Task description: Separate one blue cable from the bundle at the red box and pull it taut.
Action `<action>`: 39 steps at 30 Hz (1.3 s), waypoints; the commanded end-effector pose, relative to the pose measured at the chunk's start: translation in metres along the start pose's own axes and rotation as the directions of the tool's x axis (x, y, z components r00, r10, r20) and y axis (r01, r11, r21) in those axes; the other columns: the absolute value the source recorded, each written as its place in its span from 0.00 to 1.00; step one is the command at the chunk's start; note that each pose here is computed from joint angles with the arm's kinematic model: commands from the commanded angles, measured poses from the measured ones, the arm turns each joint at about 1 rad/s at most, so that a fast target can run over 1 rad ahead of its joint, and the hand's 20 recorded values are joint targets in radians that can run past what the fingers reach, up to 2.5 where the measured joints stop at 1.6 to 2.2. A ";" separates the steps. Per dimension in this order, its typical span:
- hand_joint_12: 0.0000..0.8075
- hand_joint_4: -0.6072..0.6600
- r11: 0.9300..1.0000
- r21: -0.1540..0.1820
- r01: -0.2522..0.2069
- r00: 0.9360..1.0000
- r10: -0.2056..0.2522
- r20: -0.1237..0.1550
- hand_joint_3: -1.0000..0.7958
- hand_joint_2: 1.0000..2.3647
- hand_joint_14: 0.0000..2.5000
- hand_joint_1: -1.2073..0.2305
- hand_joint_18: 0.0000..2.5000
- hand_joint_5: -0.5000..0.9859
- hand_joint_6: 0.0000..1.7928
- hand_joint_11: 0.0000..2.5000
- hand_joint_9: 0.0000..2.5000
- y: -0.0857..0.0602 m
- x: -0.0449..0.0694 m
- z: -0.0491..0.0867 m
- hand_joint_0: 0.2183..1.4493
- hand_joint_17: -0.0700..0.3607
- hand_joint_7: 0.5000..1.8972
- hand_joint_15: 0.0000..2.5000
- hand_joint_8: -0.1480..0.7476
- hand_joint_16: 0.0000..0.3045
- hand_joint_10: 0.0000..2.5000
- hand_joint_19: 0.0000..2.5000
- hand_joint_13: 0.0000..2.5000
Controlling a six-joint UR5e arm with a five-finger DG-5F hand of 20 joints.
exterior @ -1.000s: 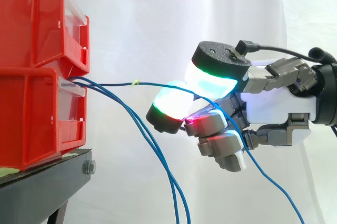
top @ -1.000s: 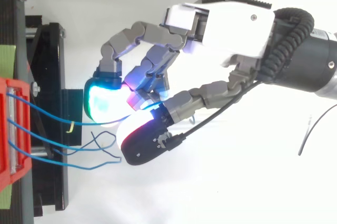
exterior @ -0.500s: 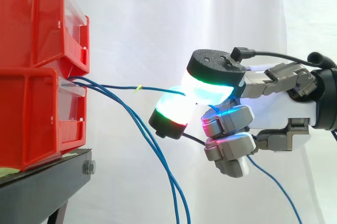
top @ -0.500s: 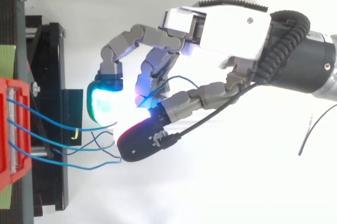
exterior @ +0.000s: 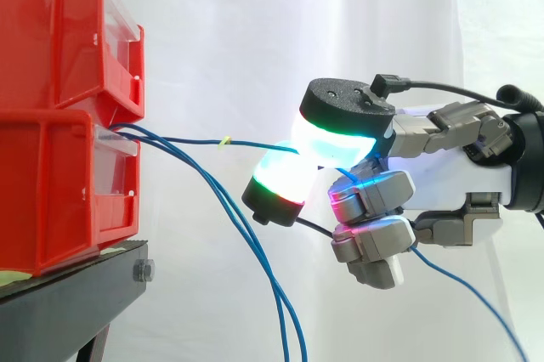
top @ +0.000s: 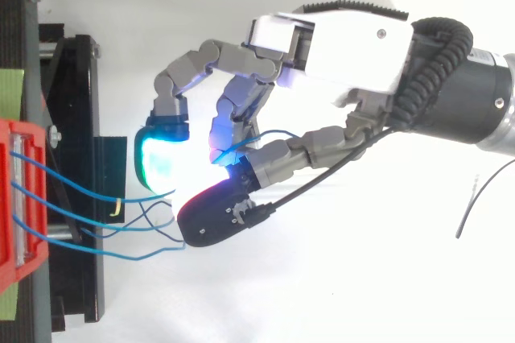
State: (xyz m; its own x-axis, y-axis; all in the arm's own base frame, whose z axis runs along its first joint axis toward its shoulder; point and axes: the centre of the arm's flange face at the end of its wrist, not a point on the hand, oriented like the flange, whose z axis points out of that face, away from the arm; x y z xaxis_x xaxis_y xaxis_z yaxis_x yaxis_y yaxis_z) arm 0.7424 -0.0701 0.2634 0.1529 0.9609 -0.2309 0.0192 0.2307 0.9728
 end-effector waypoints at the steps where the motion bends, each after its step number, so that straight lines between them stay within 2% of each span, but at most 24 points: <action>1: 0.46 0.61 1.000 0.002 0.001 1.000 -0.001 -0.002 0.41 0.01 0.01 0.39 0.44 0.22 0.52 0.66 0.45 -0.001 0.000 0.000 0.36 0.44 0.45 0.66 0.52 0.17 0.25 0.42 0.51; 8: 0.48 0.52 1.000 0.009 0.004 1.000 -0.004 -0.004 0.54 0.02 0.00 0.26 0.46 0.25 0.52 0.68 0.49 -0.005 0.002 -0.002 0.38 0.44 0.61 0.63 0.53 0.17 0.21 0.41 0.52; 11: 0.49 0.46 1.000 0.016 0.005 1.000 -0.005 -0.007 0.58 0.02 0.00 0.24 0.47 0.26 0.52 0.70 0.52 -0.008 0.003 -0.005 0.39 0.44 0.64 0.60 0.53 0.17 0.20 0.41 0.52; 16: 0.52 0.45 1.000 0.015 -0.004 1.000 0.005 -0.010 0.60 0.02 0.01 0.24 0.48 0.27 0.52 0.69 0.53 -0.008 0.005 -0.005 0.38 0.45 0.64 0.53 0.54 0.18 0.18 0.41 0.49; 23: 0.53 0.46 0.999 0.020 -0.041 0.999 0.041 -0.026 0.58 0.01 0.01 0.24 0.48 0.27 0.52 0.70 0.54 -0.008 0.011 -0.006 0.38 0.45 0.60 0.52 0.55 0.18 0.14 0.39 0.49; 27: 0.54 0.48 0.996 0.025 -0.086 0.995 0.087 -0.038 0.55 0.01 0.01 0.24 0.47 0.26 0.52 0.70 0.54 -0.008 0.013 -0.007 0.38 0.46 0.59 0.51 0.54 0.19 0.14 0.38 0.49; 29: 0.53 0.48 0.994 0.025 -0.103 0.993 0.104 -0.050 0.54 0.01 0.01 0.25 0.46 0.26 0.52 0.69 0.51 -0.008 0.014 -0.007 0.38 0.46 0.59 0.53 0.54 0.19 0.19 0.37 0.49; 33: 0.50 0.49 0.994 0.026 -0.110 0.992 0.112 -0.051 0.51 0.01 0.00 0.25 0.46 0.26 0.52 0.71 0.49 -0.007 0.014 -0.007 0.38 0.45 0.57 0.59 0.52 0.18 0.26 0.37 0.52; 34: 0.49 0.49 0.989 0.029 -0.143 0.988 0.145 -0.051 0.51 0.01 0.00 0.26 0.46 0.25 0.52 0.72 0.49 -0.007 0.015 -0.007 0.38 0.45 0.56 0.59 0.53 0.18 0.27 0.37 0.52; 35: 0.50 0.50 0.989 0.029 -0.143 0.988 0.145 -0.051 0.49 0.01 0.00 0.26 0.45 0.25 0.52 0.69 0.48 -0.007 0.015 -0.007 0.38 0.45 0.55 0.60 0.52 0.18 0.32 0.38 0.52; 36: 0.49 0.50 0.985 0.039 -0.166 0.984 0.168 -0.054 0.48 0.01 0.00 0.26 0.45 0.25 0.52 0.68 0.47 -0.007 0.016 -0.008 0.38 0.45 0.54 0.60 0.52 0.18 0.33 0.38 0.52; 39: 0.48 0.53 0.985 0.061 -0.162 0.985 0.166 -0.056 0.44 0.01 0.00 0.27 0.45 0.25 0.52 0.66 0.47 -0.010 0.017 -0.011 0.37 0.44 0.54 0.59 0.52 0.18 0.31 0.38 0.51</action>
State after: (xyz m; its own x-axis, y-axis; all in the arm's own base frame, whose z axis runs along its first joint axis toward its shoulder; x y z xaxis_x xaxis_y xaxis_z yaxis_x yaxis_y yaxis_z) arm 0.7362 -0.0553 0.2514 0.1005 0.9920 -0.0764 0.0376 0.0729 0.9966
